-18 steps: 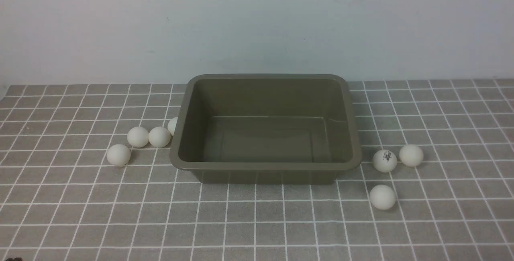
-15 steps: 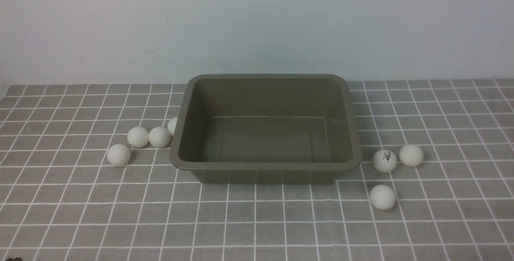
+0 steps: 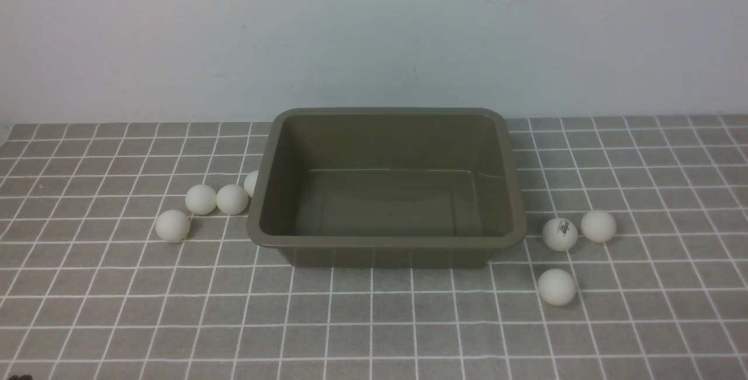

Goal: Put the table tennis balls into the box on the grey coffee tablecloth.
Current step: 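Reach for and grasp a ping pong ball on the table beside the basket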

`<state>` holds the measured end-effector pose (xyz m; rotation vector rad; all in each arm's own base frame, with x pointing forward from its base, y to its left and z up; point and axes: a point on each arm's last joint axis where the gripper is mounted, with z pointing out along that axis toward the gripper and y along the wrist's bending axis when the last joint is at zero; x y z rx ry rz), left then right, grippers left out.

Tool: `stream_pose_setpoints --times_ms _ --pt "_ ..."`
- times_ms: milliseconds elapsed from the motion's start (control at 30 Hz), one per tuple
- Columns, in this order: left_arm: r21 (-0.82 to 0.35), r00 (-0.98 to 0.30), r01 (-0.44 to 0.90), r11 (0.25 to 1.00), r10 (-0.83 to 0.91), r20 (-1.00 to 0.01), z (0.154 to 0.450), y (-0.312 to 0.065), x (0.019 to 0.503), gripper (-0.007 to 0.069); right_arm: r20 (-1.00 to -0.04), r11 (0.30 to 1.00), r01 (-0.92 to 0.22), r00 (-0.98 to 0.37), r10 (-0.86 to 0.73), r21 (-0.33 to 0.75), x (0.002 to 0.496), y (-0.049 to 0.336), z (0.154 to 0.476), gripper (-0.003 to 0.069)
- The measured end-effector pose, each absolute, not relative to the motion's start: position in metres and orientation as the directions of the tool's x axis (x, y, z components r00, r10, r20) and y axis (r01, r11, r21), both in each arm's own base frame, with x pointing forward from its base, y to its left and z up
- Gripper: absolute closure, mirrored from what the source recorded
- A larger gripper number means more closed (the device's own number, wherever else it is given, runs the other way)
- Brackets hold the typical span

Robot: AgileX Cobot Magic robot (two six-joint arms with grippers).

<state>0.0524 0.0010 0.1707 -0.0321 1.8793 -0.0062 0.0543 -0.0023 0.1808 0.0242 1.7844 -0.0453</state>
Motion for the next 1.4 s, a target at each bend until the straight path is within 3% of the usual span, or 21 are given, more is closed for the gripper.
stream_pose_setpoints --times_ms 167,300,533,767,867,933,1000,1067,1100,1167,1200,1233,1267,1400 --pt "-0.021 -0.304 -0.019 1.000 -0.025 -0.952 0.171 0.001 0.052 0.0630 -0.977 0.999 0.041 -0.212 -0.008 -0.017 0.054 -0.002 0.181 0.0673" --pt "0.047 -0.266 -0.021 0.999 0.040 -0.963 0.174 0.003 0.054 0.0630 -0.977 0.999 0.041 -0.212 -0.008 -0.017 0.054 -0.002 0.181 0.0673" --pt "-0.144 0.028 0.001 0.990 -0.144 -0.989 0.200 0.000 0.057 0.0630 -0.977 0.999 0.041 -0.212 -0.008 -0.017 0.054 -0.002 0.181 0.0673" --pt "-0.169 0.160 0.032 0.985 -0.172 -0.972 0.212 0.000 0.056 0.0630 -0.982 0.999 0.041 -0.190 0.011 0.004 0.055 -0.002 0.182 0.0673" --pt "-0.180 0.212 0.047 0.983 -0.186 -0.959 0.217 -0.001 0.055 0.0630 -0.981 0.985 0.033 -0.091 0.169 0.167 0.056 0.000 0.189 0.0673" --pt "-0.251 0.315 0.100 0.963 -0.270 -0.910 0.227 -0.001 0.052 0.0630 -0.879 0.881 0.001 0.063 0.473 0.474 0.057 -0.002 0.203 0.0673" --pt "-0.295 0.377 0.141 0.945 -0.327 -0.866 0.236 -0.001 0.049 0.0630 -0.758 0.767 -0.031 0.135 0.638 0.641 0.056 -0.004 0.209 0.0673" --pt "-0.360 0.390 0.175 0.916 -0.400 -0.829 0.256 0.000 0.048 0.0630 -0.647 0.672 -0.066 0.215 0.731 0.738 0.054 -0.009 0.216 0.0673" --pt "-0.366 0.392 0.179 0.913 -0.407 -0.825 0.262 0.000 0.047 0.0630 -0.641 0.668 -0.068 0.222 0.735 0.741 0.054 -0.010 0.216 0.0673" --pt "-0.434 0.305 0.160 0.887 -0.463 -0.832 0.302 0.000 0.053 0.0630 -0.591 0.639 -0.091 0.299 0.749 0.764 0.052 -0.015 0.222 0.0673" --pt "-0.441 0.293 0.155 0.884 -0.468 -0.834 0.305 0.000 0.054 0.0630 -0.588 0.638 -0.096 0.304 0.749 0.764 0.052 -0.015 0.222 0.0673" --pt "-0.460 0.135 0.068 0.885 -0.465 -0.875 0.328 0.000 0.067 0.0630 -0.599 0.650 -0.108 0.299 0.743 0.752 0.051 -0.014 0.230 0.0673" --pt "-0.459 0.137 0.069 0.886 -0.464 -0.875 0.333 0.000 0.069 0.0630 -0.600 0.651 -0.109 0.298 0.742 0.751 0.051 -0.013 0.230 0.0673" --pt "-0.325 -0.341 -0.139 0.935 -0.353 -0.871 0.361 0.001 0.114 0.0630 -0.789 0.801 -0.104 0.141 0.598 0.589 0.053 0.001 0.281 0.0673"
